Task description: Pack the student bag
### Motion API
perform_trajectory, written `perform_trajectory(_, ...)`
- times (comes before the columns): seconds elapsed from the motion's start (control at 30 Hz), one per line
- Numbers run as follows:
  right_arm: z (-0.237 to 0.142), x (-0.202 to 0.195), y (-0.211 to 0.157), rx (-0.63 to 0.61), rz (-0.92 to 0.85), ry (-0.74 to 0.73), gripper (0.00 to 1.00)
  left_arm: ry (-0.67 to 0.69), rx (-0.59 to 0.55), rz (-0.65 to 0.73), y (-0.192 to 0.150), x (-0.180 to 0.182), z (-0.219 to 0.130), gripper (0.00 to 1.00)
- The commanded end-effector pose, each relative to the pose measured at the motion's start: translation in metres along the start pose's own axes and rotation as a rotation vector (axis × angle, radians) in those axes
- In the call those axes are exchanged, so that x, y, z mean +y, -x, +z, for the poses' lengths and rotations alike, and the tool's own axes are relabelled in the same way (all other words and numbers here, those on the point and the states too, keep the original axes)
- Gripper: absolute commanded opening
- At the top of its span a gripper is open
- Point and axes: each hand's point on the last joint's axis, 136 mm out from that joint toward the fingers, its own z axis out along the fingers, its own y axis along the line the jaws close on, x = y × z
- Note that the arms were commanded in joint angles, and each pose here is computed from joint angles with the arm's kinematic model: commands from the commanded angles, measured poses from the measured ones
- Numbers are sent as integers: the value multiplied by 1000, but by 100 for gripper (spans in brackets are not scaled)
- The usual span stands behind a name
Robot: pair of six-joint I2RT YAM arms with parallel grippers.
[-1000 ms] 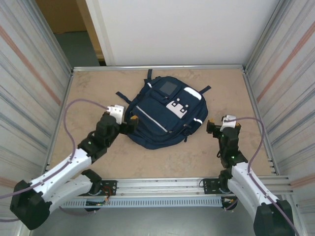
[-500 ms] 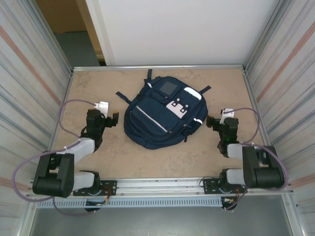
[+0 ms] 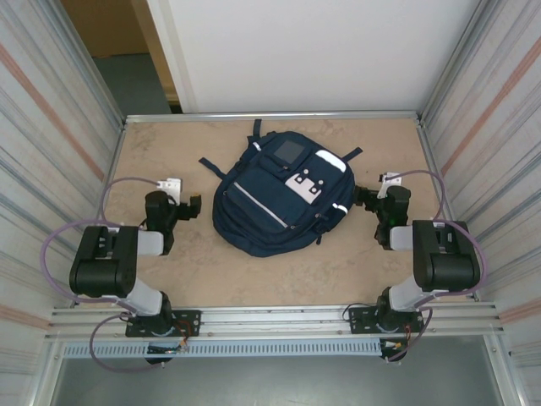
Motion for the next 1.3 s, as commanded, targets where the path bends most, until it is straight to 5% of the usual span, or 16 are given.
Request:
perform_trajectory(0.0, 2, 0, 4, -2, -8, -5, 99, 29, -29, -15, 13, 4, -1, 99)
perform_trajectory(1.27, 3, 0, 4, -1, -7, -1, 99, 30, -34, -14, 14, 4, -1, 99)
